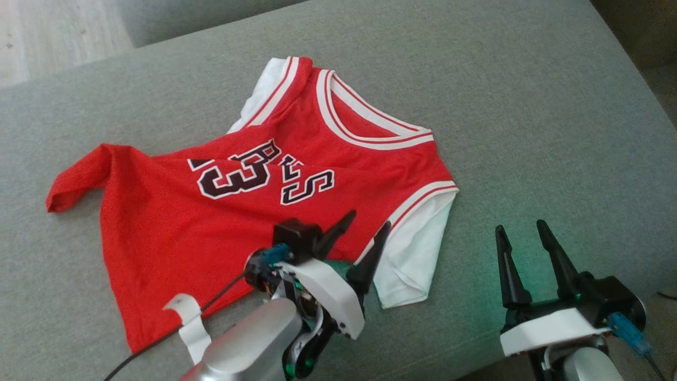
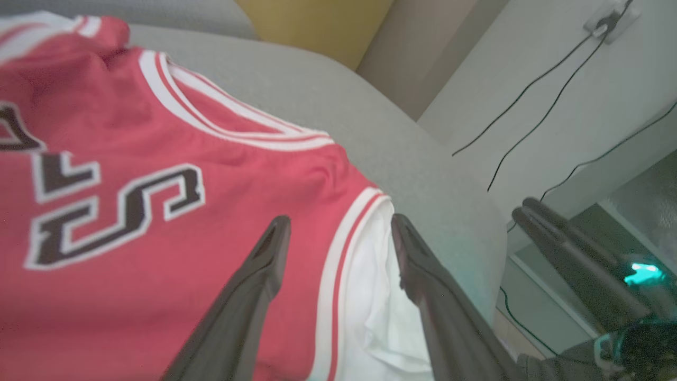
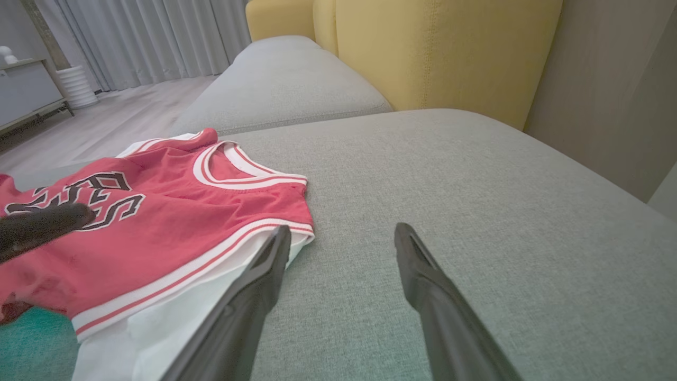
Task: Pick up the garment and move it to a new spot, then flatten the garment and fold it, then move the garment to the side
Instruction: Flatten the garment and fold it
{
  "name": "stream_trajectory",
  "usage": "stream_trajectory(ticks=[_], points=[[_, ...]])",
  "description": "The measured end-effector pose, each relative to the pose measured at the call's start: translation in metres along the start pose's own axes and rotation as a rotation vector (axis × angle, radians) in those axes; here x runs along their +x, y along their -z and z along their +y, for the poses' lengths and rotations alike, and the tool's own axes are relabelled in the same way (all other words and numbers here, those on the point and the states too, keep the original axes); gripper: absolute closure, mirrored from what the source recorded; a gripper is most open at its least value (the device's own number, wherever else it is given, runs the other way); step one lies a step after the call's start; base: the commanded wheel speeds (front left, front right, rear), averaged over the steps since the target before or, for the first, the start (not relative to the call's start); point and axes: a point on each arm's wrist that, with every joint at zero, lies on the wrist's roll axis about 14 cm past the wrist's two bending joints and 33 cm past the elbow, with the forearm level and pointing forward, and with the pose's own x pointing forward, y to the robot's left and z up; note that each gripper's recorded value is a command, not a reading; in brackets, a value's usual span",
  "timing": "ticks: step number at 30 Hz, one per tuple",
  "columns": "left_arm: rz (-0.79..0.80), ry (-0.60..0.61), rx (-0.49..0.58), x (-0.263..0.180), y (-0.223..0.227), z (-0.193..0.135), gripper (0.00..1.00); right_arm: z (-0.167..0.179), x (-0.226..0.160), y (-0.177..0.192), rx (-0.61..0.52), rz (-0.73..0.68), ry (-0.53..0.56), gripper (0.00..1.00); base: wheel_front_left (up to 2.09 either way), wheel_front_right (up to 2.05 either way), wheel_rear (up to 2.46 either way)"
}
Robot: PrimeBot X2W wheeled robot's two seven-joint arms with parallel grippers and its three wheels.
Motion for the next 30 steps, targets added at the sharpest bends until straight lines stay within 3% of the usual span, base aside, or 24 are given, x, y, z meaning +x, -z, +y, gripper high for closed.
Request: stream_trajectory(ticks=[10, 30], points=[[0.165, 0.059, 0.027, 0.006, 0.048, -0.01, 0.0, -0.007, 0.001, -0.002, 0.003, -0.004, 0.025, 0.0, 0.0, 0.0, 0.0], [0.24, 0.133, 0.073, 0.017, 0.066, -0.026, 0.0, -0.017, -0.005, -0.002, 0.013, -0.001, 0.063, 0.0, 0.0, 0.0, 0.0]])
